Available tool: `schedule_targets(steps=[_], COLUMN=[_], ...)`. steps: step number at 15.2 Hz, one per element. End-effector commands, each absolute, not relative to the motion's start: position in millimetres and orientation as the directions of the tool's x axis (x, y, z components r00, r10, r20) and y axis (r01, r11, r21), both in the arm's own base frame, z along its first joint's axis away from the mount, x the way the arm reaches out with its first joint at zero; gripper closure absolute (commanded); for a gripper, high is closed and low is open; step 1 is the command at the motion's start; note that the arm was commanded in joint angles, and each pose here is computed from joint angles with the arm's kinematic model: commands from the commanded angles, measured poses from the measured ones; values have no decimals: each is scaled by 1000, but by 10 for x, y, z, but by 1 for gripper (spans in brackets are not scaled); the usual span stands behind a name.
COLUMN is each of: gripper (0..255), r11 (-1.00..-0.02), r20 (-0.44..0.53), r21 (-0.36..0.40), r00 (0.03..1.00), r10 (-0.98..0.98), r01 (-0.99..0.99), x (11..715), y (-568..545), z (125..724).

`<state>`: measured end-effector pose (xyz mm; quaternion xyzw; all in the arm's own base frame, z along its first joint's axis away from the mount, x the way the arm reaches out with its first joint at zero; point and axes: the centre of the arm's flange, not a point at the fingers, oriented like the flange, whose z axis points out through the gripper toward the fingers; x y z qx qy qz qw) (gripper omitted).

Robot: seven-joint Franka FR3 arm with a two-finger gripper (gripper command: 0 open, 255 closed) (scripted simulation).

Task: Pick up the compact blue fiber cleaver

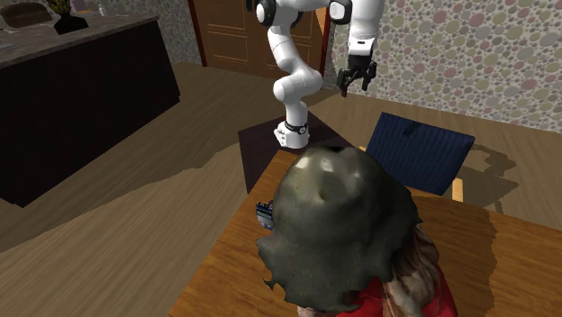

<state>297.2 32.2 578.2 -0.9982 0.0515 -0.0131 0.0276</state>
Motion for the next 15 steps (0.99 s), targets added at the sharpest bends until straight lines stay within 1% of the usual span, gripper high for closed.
schedule_targets(steps=[1,15], gripper=[0,0], r11=[-993,-973], r20=[23,25], r21=[-56,-35], r00=[994,973], r10=[-103,-228], r01=[-102,-228], x=[2972,3732], y=[322,-1208], z=[5782,5182])
